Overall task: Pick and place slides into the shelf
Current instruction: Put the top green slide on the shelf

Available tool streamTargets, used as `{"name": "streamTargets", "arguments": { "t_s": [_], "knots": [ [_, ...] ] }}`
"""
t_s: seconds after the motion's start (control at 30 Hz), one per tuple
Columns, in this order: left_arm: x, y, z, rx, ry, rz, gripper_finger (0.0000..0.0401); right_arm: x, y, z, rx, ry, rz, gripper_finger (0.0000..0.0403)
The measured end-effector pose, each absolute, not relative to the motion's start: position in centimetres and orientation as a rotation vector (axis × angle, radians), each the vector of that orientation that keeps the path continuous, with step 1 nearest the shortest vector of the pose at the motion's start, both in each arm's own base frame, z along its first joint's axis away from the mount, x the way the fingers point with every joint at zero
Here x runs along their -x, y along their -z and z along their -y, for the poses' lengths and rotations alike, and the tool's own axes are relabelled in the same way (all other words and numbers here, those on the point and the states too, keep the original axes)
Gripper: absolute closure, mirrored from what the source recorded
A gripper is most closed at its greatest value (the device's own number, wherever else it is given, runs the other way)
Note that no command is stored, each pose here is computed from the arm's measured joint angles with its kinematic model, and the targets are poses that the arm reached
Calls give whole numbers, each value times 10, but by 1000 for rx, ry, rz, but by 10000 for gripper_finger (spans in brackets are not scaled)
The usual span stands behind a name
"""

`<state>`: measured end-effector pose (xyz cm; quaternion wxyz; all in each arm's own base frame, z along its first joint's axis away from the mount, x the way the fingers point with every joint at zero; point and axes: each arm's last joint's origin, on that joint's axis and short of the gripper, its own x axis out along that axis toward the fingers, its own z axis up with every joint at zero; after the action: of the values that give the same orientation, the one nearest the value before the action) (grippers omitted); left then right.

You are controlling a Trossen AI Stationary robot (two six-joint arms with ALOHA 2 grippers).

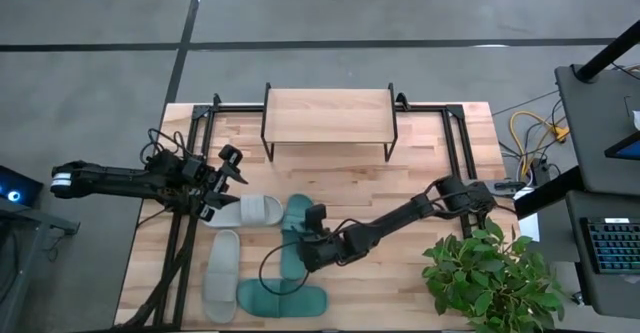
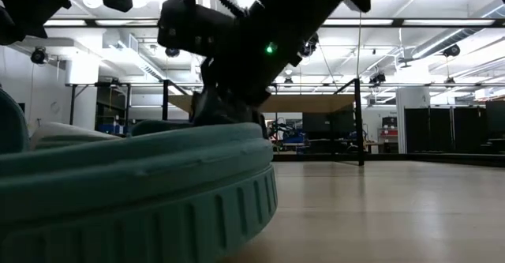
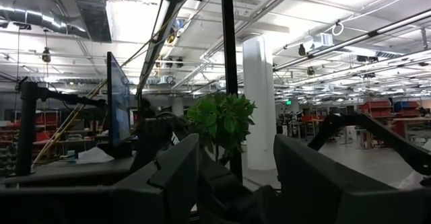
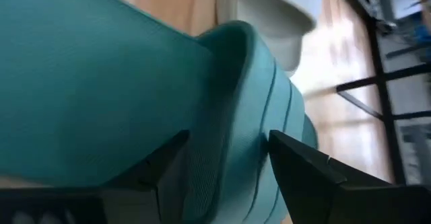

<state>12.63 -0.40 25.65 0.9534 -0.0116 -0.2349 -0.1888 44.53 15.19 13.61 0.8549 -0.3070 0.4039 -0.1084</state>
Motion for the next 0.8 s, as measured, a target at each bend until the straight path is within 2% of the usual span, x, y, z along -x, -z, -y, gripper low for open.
{"name": "streamTargets", "arguments": {
  "t_s": [0.13,0.37,0.47,0.57,0.8],
  "knots": [
    [-126,-256,4,24,384,477,223,-445,-133,-150,690,311,-849,211],
    [-126,-256,4,24,384,477,223,-447,-134,-145,627,351,-833,212],
    [-126,-256,4,24,384,477,223,-447,-135,-144,616,358,-831,226],
    [-126,-256,4,24,384,477,223,-447,-135,-144,619,356,-832,260],
    [-126,-256,4,24,384,476,223,-447,-135,-144,631,353,-837,380]
  ]
}}
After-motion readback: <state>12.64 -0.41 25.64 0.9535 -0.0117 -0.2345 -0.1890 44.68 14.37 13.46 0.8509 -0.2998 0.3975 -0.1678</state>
